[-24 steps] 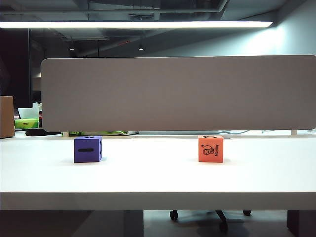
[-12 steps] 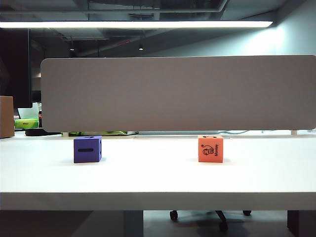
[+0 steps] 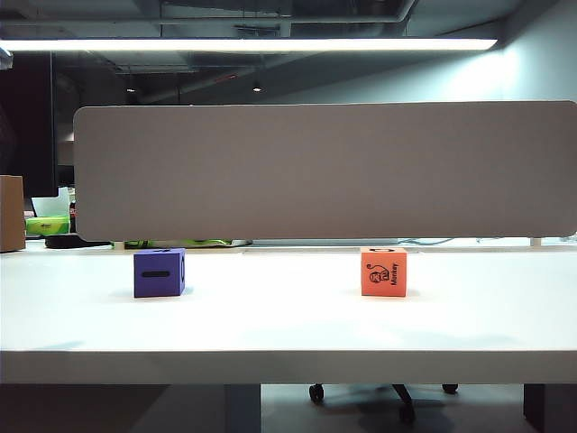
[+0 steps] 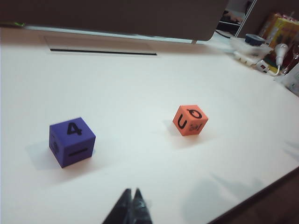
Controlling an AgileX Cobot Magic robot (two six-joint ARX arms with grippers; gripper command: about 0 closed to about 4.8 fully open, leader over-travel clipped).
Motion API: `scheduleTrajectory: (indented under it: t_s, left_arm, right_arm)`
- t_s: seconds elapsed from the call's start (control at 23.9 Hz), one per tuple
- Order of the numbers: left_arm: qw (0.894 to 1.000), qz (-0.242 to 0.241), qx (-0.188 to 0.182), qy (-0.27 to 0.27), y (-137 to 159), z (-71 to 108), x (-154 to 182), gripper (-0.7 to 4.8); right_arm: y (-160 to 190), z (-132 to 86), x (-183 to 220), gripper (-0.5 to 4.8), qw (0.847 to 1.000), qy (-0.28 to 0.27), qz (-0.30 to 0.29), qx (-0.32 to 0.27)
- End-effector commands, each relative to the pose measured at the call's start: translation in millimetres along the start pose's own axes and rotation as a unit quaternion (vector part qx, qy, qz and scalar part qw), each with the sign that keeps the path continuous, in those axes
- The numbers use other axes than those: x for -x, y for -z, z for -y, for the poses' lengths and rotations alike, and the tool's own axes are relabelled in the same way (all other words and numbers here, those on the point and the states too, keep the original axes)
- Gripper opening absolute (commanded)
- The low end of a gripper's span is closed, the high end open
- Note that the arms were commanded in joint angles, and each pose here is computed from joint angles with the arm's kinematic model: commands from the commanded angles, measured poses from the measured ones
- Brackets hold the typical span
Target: Stack the letter block on the right onto the letter block on the left.
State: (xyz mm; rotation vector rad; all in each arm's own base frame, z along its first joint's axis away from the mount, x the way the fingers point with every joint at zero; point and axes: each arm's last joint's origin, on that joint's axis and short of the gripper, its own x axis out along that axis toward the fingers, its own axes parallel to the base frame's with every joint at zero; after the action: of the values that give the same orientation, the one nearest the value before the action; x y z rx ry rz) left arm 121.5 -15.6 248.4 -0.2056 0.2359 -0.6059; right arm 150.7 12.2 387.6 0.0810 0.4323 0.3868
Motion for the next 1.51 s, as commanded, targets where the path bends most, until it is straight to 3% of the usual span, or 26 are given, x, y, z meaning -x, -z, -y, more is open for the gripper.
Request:
scheduleTrajectory:
  t_s: [0.04,0.34,0.42,0.67,0.8,1.17,1.51]
  left_arm:
    - [1.000,0.018,-0.018,0.006,-6.2,2.3,1.4,-0.05]
    - [0.999,0.026,-0.024,0.008,-7.6,3.0,2.1,-0.05]
    - [0.999,0.026,-0.024,0.008,-7.5,3.1,2.0,-0.05]
    - [1.000,0.019,-0.019,0.008,-5.8,2.7,1.9,-0.05]
    - [1.000,0.019,-0.019,0.007,-5.8,2.7,1.9,-0.05]
    - [1.000,0.018,-0.018,0.008,-5.6,2.7,1.9,-0.05]
    - [1.000,0.017,-0.018,0.010,-5.5,2.8,1.9,-0.05]
  right_arm:
    - [-26.6,2.2,-52.6,3.55,0.999,-0.032,-0.034,0.006]
    - [-44.9,-6.6,-172.7,4.14,0.991,-0.016,-0.132,0.014]
    - [-46.1,-8.3,-192.1,4.47,0.990,-0.002,-0.142,0.016]
    - [-40.7,-4.9,-247.9,4.69,0.984,0.028,-0.172,-0.020]
    - [-30.1,-2.8,-263.8,4.79,0.980,0.058,-0.192,-0.016]
    - [-3.3,-12.4,-293.1,4.79,0.969,0.058,-0.241,-0.026]
    - [34.0,-15.5,-318.0,4.79,0.942,0.074,-0.327,-0.025]
